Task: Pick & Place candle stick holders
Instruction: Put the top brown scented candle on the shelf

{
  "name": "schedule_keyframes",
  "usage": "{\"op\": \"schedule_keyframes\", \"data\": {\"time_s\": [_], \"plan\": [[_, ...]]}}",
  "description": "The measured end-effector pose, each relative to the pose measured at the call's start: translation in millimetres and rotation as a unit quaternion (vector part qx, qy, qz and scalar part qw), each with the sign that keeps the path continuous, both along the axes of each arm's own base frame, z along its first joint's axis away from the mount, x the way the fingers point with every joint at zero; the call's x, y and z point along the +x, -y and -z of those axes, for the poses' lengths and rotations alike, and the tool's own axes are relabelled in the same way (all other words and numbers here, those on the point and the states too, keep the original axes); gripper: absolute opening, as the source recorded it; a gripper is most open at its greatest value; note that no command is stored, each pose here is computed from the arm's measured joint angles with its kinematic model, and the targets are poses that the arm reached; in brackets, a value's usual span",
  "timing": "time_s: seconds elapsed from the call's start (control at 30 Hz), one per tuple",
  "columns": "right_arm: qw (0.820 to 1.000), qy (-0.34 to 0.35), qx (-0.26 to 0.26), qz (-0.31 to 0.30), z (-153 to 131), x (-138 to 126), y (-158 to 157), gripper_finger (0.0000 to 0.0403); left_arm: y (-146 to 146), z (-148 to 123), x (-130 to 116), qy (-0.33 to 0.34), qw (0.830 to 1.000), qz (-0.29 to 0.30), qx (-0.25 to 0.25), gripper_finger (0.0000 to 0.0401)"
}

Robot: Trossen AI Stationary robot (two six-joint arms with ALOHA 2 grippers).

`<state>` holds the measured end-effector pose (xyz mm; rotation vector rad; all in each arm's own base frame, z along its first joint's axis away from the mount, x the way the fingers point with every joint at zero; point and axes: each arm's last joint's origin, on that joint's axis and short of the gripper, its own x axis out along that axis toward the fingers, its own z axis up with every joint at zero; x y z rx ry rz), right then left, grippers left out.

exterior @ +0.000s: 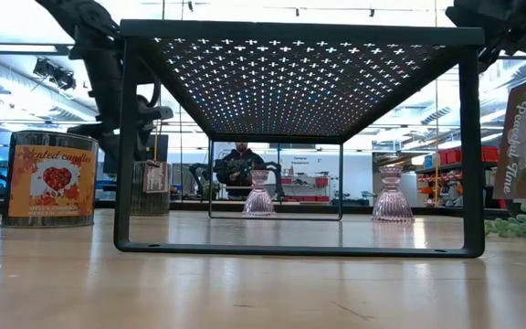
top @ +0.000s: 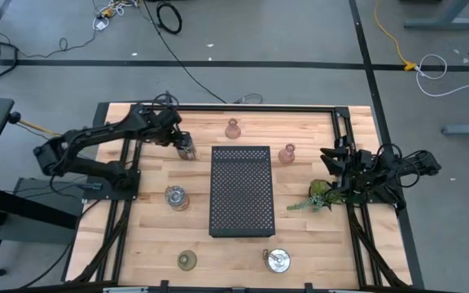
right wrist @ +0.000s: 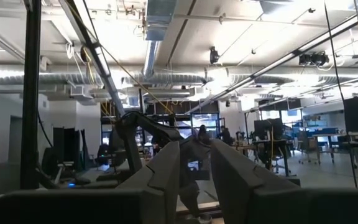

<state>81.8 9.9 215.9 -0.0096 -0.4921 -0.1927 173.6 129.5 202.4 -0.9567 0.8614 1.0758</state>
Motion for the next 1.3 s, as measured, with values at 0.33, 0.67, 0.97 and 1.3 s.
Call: {"op": "schedule_keyframes", "data": {"time_s": [0.33,0.67,0.97,1.3], "plan": [[0.998,-0.01,0.017,0.053,0.7,-0.5,3.1,0.0094,-8.3,1.4,-5.9,-0.007,1.0,-0.007,-0.002,0.0007],[0.998,-0.005,0.025,0.065,-0.2,-1.3,4.0,0.0094,-16.6,-33.5,2.1,0.007,1.0,0.005,0.01,0.0003],[0.991,0.045,0.09,0.093,-7.5,-7.4,8.2,0.0094,-3.2,-142.1,21.7,0.089,0.991,0.077,0.06,0.0001],[0.974,0.072,0.142,0.16,-12.2,-14.3,13.6,0.0094,55.3,-230.6,66.6,0.188,0.961,0.173,0.105,0.0001]]}}
